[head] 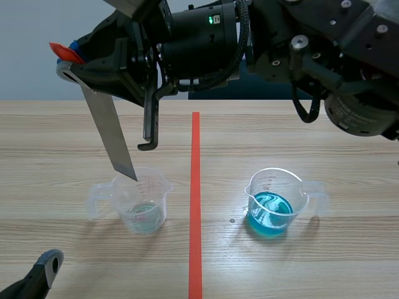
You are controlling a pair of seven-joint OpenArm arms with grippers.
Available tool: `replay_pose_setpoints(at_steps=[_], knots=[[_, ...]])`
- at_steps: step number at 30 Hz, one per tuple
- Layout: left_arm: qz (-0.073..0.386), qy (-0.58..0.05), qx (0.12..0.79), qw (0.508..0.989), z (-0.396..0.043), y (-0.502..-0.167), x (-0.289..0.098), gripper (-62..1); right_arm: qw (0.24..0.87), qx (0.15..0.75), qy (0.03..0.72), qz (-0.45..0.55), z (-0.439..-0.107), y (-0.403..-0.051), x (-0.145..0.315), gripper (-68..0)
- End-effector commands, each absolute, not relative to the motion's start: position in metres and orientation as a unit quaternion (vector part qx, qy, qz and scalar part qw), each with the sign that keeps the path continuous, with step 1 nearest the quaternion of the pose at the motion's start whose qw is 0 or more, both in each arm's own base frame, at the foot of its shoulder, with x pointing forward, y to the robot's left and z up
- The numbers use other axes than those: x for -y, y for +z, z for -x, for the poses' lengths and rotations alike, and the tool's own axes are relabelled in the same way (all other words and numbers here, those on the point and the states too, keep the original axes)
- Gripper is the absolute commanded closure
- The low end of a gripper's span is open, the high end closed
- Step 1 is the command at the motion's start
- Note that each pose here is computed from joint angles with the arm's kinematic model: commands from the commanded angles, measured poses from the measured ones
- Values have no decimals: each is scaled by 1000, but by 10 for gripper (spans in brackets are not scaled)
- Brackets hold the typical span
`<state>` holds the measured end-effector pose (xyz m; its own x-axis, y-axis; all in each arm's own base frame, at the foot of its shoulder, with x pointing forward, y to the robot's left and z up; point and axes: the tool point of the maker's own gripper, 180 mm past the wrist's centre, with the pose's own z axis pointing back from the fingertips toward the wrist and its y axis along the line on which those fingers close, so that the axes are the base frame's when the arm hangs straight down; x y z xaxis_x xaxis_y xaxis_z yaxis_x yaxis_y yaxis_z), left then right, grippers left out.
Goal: Do the redox reaction experiment
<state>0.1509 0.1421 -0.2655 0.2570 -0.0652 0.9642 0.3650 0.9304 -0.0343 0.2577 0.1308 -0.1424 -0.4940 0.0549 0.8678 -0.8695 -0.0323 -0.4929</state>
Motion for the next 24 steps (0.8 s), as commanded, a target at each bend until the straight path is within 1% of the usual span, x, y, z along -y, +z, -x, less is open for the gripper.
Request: replay_pose_setpoints(at_steps=[1, 9, 24], knots=[[130, -136, 608, 771, -155, -257, -140, -623, 352, 596, 632, -347, -256, -132, -132, -7], [128, -149, 609, 768, -154, -256, -138, -623, 352, 596, 632, -347, -256, -132, -132, -7], [128, -148, 609, 768, -154, -256, -138, -623, 352, 596, 632, -347, -255, -132, -132, -7]])
